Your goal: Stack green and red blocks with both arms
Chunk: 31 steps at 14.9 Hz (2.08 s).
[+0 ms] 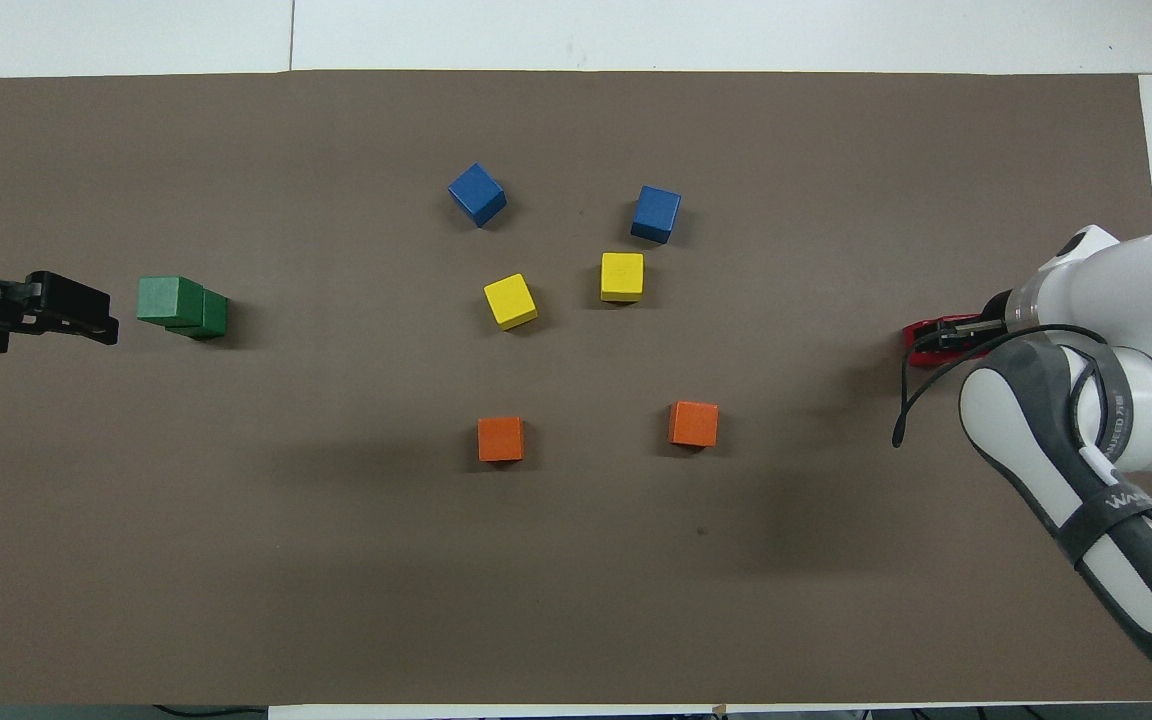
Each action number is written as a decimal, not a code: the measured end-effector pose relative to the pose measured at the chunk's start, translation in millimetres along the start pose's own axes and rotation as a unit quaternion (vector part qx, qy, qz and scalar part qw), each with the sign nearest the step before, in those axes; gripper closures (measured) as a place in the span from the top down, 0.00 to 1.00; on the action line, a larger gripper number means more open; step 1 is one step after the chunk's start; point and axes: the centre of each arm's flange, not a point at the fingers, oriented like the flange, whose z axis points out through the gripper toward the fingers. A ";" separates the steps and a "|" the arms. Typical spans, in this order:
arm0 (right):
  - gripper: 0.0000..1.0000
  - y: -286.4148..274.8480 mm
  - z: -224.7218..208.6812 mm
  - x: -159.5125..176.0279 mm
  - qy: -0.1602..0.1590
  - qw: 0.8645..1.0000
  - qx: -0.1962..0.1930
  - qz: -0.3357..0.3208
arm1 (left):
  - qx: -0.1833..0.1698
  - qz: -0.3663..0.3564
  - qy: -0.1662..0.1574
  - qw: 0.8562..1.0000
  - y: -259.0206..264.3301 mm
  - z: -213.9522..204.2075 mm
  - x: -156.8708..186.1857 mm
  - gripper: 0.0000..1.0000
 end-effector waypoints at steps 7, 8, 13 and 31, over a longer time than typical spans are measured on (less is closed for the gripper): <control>1.00 -2.3 -36.0 16.2 0.020 1.000 -0.001 0.006 | 0.000 -0.002 0.000 1.000 -2.3 -0.1 0.1 1.00; 1.00 -5.2 -56.8 20.1 0.026 1.000 -0.002 0.008 | 0.000 -0.002 0.000 1.000 -2.5 -0.1 0.1 1.00; 1.00 -21.2 -178.1 0.2 0.018 1.000 -0.005 0.014 | 0.000 -0.005 0.000 1.000 -4.7 -0.1 0.1 1.00; 1.00 -21.8 -279.8 -21.7 -0.029 0.999 0.004 0.020 | 0.000 -0.006 0.000 1.000 -5.8 -0.2 0.1 1.00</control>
